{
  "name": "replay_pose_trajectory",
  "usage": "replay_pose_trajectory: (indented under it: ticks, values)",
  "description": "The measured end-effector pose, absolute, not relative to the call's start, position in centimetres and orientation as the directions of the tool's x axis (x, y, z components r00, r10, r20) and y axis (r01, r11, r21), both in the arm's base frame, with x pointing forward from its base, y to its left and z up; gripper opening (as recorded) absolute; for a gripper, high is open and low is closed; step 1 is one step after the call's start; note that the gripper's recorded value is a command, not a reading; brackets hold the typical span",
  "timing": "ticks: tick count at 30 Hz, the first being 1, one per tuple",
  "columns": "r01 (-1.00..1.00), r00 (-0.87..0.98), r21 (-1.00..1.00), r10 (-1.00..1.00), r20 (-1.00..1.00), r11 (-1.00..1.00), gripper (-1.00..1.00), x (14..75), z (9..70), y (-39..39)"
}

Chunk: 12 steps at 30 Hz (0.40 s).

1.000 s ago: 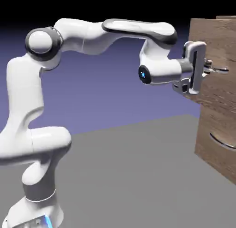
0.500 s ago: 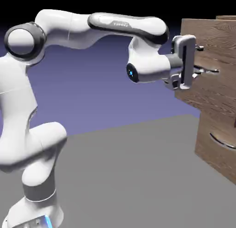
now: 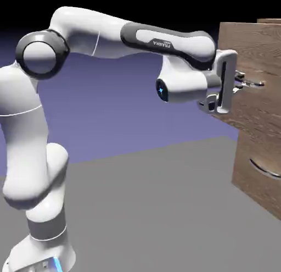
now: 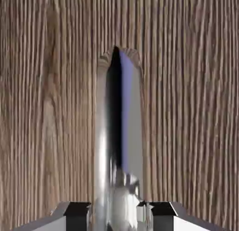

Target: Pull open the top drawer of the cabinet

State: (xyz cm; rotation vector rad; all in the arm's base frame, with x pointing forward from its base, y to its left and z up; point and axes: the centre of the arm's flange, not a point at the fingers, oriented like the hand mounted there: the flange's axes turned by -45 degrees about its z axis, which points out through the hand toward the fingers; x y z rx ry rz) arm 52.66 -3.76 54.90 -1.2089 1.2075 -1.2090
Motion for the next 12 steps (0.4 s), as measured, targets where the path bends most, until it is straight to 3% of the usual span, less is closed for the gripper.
replay_pose_trajectory:
  ticks: [9, 10, 12]
  values:
    - [0.001, 0.001, -1.000, -1.000, 0.000, 0.000, -1.00, 42.4, 54.9, -3.8]
    - [0.001, 0.001, -1.000, -1.000, 0.000, 0.000, 1.00, 42.3, 54.9, -3.8]
    - [0.000, 0.001, -1.000, -1.000, 0.000, 0.000, 1.00, 42.3, 54.9, -3.8]
